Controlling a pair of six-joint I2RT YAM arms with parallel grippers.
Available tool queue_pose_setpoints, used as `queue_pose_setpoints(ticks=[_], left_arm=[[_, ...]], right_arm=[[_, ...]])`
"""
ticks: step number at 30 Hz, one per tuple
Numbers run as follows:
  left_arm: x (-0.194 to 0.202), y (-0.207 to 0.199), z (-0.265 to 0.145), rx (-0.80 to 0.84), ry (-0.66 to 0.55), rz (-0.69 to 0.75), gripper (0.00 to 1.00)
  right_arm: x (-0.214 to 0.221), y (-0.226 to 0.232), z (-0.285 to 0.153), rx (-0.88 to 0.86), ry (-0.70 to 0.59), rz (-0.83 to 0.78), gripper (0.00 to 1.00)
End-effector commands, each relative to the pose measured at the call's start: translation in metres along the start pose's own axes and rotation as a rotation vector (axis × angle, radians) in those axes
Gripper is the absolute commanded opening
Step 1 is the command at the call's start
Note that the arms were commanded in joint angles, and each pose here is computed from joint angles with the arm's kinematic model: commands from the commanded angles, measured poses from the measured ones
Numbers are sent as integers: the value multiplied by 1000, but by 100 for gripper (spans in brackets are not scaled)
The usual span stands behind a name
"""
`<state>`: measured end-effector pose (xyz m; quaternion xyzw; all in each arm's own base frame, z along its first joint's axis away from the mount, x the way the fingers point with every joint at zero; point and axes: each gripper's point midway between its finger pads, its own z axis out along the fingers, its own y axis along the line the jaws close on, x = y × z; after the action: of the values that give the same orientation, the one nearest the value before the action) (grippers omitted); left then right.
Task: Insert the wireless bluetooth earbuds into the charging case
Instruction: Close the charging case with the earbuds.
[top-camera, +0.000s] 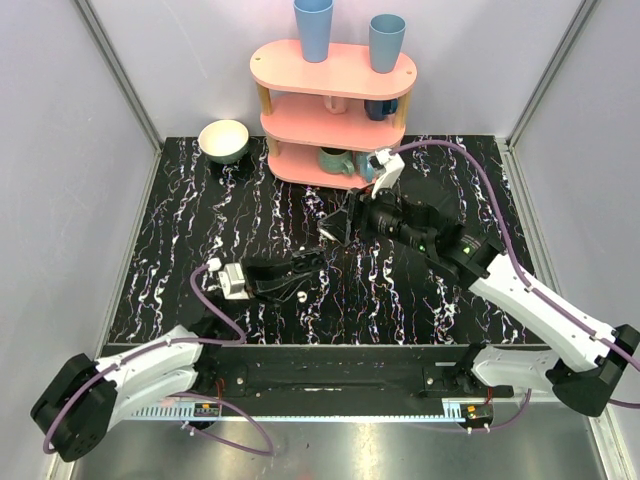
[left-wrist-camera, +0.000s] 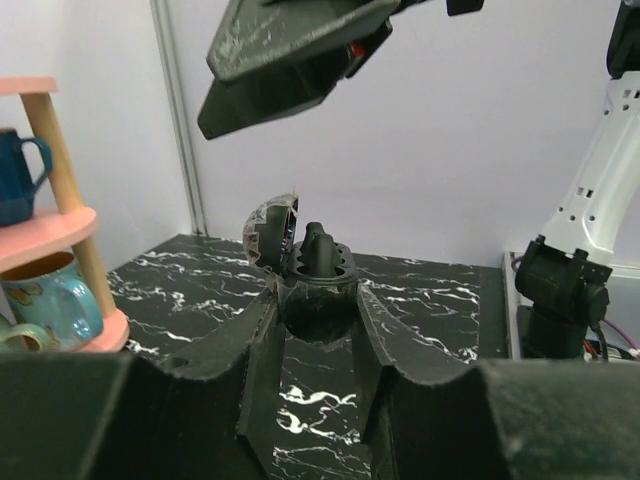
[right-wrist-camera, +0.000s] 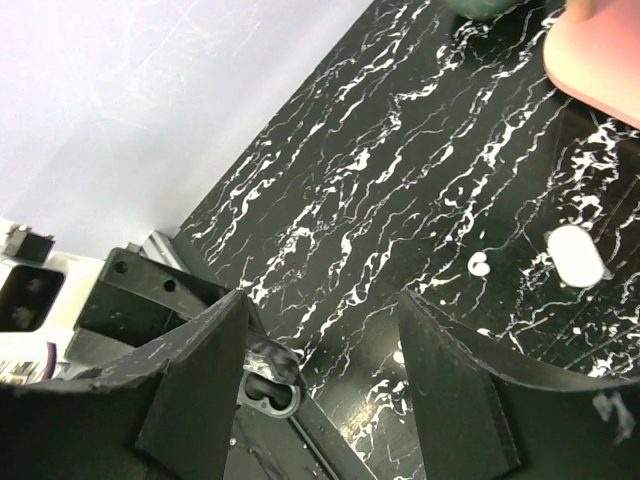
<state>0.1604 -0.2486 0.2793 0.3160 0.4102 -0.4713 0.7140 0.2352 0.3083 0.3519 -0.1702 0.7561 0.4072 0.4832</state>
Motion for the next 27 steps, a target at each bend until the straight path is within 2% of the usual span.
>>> queue_pose_setpoints(ticks=[1, 10, 11, 13, 15, 22, 27], left_arm=[[-44, -15, 8, 94, -158, 37, 0], [-43, -12, 10, 82, -171, 4, 0], [-42, -12, 9, 79, -171, -4, 0], [-43, -13, 8, 84, -180, -13, 0], [-43, -15, 6, 83, -187, -28, 0], [-49, -14, -10, 35, -232, -21, 0], [-48, -12, -11, 21, -209, -6, 0]], right_arm=[[-9, 20, 2, -98, 6, -12, 69], [4, 9, 14, -64, 28, 19, 70], [5, 5, 15, -42, 28, 19, 80], [1, -12, 17, 27, 22, 52, 89], [2, -14, 18, -7, 67, 86, 94], [-10, -27, 18, 8, 47, 143, 100], [-18, -18, 11, -69, -42, 239, 100]])
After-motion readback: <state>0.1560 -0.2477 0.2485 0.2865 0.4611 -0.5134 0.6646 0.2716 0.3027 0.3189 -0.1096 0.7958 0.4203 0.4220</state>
